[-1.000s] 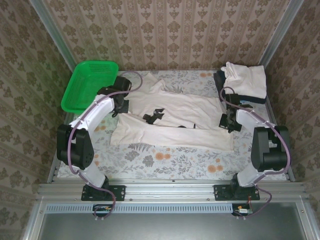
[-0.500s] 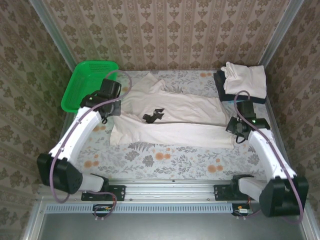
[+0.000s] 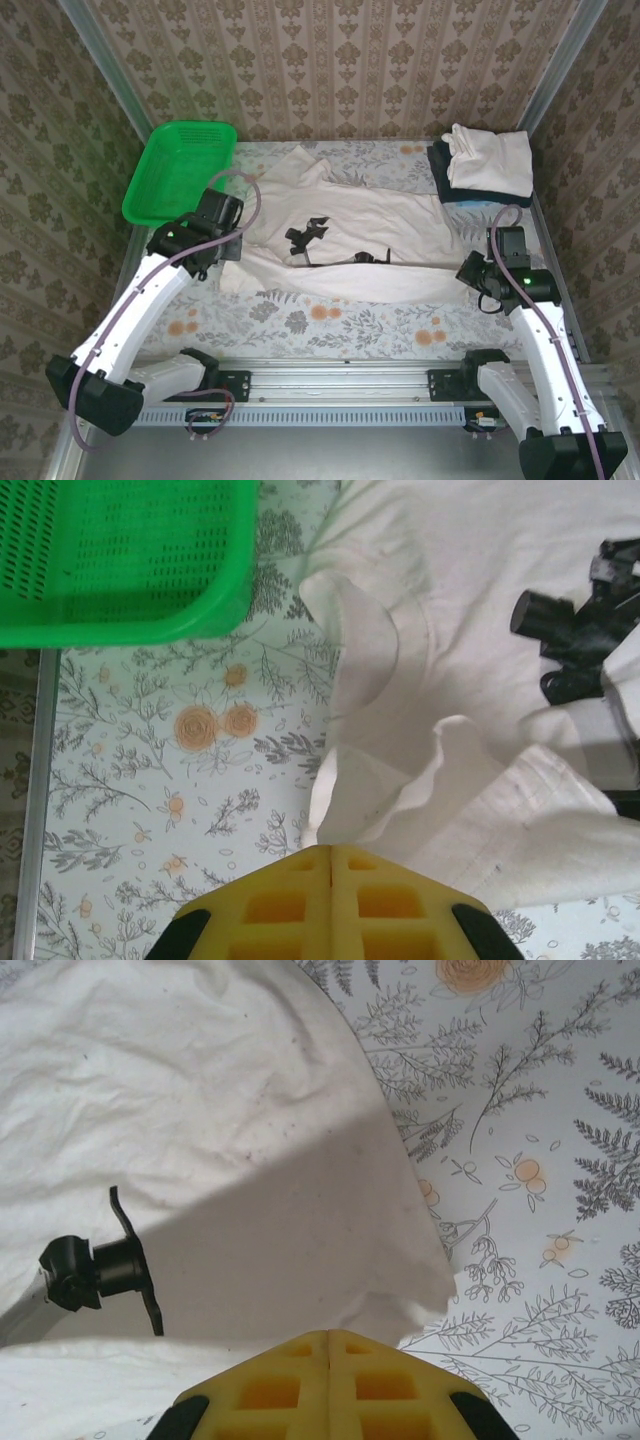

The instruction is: Fold and stack the t-shirts

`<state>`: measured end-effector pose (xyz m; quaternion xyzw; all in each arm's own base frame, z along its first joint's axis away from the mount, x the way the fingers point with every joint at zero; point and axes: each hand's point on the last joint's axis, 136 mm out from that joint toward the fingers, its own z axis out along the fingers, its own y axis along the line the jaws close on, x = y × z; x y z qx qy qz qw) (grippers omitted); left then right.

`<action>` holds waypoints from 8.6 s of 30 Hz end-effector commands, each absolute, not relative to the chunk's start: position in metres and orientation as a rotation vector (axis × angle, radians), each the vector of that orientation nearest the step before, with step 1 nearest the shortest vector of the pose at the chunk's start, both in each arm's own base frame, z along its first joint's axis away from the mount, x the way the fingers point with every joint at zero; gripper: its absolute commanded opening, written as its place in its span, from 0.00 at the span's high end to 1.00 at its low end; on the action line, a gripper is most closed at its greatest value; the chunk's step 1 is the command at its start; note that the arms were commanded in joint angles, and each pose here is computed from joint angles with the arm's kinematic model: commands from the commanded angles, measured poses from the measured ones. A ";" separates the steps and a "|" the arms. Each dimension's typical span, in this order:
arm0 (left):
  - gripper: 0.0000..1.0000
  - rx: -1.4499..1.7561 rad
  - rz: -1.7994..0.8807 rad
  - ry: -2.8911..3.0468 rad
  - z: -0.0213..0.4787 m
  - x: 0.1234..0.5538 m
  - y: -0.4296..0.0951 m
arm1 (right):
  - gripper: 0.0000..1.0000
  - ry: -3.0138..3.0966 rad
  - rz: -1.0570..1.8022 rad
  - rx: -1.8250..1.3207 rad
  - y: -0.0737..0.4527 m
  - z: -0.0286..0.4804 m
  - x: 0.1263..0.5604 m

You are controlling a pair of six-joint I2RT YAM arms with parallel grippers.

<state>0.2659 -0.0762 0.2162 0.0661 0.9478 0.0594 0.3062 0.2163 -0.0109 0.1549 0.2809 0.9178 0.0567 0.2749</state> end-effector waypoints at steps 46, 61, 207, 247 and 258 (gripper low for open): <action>0.00 -0.259 -0.014 2.795 0.075 0.272 -0.054 | 0.54 2.949 -0.125 0.394 0.057 0.016 0.271; 0.88 -0.319 -0.088 2.871 0.042 0.266 -0.044 | 0.48 2.974 0.003 0.551 0.041 0.004 0.265; 0.99 -0.048 -0.349 2.532 0.079 0.345 -0.093 | 0.95 2.470 0.534 -0.329 0.347 0.062 0.370; 1.00 0.226 -0.474 2.626 0.108 0.381 -0.148 | 0.54 2.542 0.433 -0.267 0.316 0.039 0.364; 0.96 0.110 -0.316 2.645 0.070 0.362 -0.116 | 0.54 2.563 0.465 -0.255 0.318 0.026 0.360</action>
